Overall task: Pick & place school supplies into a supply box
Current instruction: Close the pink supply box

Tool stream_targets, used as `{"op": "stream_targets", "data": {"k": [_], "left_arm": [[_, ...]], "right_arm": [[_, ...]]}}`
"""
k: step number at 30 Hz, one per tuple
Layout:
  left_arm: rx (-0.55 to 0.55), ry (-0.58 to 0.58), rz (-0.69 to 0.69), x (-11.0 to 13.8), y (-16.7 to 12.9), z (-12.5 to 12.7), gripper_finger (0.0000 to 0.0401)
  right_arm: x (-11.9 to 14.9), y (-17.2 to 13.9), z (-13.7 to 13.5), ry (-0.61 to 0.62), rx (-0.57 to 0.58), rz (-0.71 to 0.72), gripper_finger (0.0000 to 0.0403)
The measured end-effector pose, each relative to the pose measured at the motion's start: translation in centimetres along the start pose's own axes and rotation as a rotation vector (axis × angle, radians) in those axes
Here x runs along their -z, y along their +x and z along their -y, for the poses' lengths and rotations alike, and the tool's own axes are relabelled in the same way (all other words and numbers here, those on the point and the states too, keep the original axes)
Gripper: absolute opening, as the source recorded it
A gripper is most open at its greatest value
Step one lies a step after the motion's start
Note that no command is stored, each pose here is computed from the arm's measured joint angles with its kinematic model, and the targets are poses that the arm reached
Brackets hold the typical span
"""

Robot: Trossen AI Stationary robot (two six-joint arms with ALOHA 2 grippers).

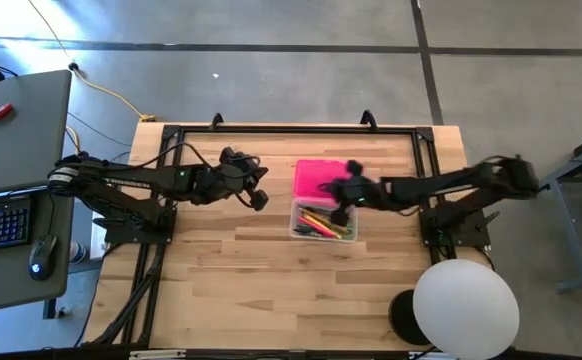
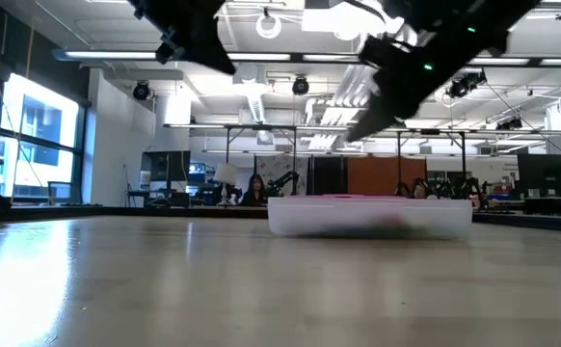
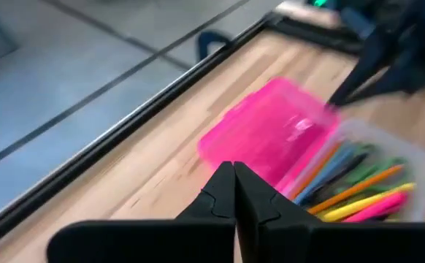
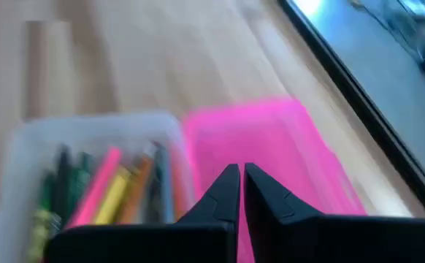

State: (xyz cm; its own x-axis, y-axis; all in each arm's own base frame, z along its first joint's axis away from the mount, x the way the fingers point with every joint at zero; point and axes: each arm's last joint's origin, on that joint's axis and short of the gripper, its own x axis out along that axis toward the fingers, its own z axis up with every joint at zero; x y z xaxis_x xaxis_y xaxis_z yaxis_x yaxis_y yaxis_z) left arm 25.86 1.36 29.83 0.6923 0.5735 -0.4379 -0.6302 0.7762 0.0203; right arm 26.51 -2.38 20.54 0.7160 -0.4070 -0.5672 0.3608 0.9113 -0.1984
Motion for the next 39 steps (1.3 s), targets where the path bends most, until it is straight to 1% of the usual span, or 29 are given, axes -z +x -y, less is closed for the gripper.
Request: {"op": "stream_targets", "data": {"k": [4,7,11,14,16,19,22,26,28,30,32,35,39], "left_arm": [[-0.102,0.000,-0.093,1.4,1.5,-0.2,0.0025],[-0.147,-0.044,-0.161,2.4,3.7,-0.4,0.0011],[-0.168,-0.104,-0.257,3.9,7.5,-1.0,0.0013],[-0.166,-0.139,-0.315,5.2,10.6,-1.7,0.0020],[-0.141,-0.175,-0.338,5.8,12.6,-2.3,0.0017],[-0.076,-0.241,-0.356,6.7,15.2,-3.2,0.0010],[-0.039,-0.286,-0.336,7.2,17.0,-3.8,0.0010],[-0.043,-0.310,-0.328,7.9,18.5,-4.6,0.0023],[-0.040,-0.312,-0.301,8.0,19.1,-4.9,0.0022],[-0.014,-0.312,-0.274,8.0,19.5,-4.9,0.0015],[0.036,-0.329,-0.258,8.1,20.1,-4.9,0.0010],[0.110,-0.348,-0.214,8.0,20.7,-4.5,0.0011],[0.108,-0.350,-0.208,8.3,21.0,-4.5,0.0025]], "right_arm": [[3.7,-1.5,2.7,0.188,0.056,0.001,0.0000],[6.2,-2.2,4.2,0.340,0.116,0.040,0.0000],[8.9,-2.4,5.5,0.491,0.200,0.020,0.0000],[10.2,-2.1,6.2,0.605,0.198,-0.018,0.0000],[10.8,-1.8,6.6,0.655,0.199,-0.051,0.0000],[11.6,-1.4,7.1,0.692,0.224,-0.093,0.0000],[12.0,-0.8,7.6,0.718,0.234,-0.120,0.0000],[12.9,0.1,8.2,0.751,0.294,-0.169,0.0000],[13.3,0.7,8.7,0.767,0.318,-0.173,0.0000],[13.4,1.5,9.1,0.762,0.310,-0.158,0.0000],[13.5,2.2,9.4,0.732,0.302,-0.152,0.0000],[12.8,3.1,9.6,0.690,0.271,-0.113,0.0000],[12.0,4.1,9.7,0.637,0.201,-0.115,0.0000]]}}
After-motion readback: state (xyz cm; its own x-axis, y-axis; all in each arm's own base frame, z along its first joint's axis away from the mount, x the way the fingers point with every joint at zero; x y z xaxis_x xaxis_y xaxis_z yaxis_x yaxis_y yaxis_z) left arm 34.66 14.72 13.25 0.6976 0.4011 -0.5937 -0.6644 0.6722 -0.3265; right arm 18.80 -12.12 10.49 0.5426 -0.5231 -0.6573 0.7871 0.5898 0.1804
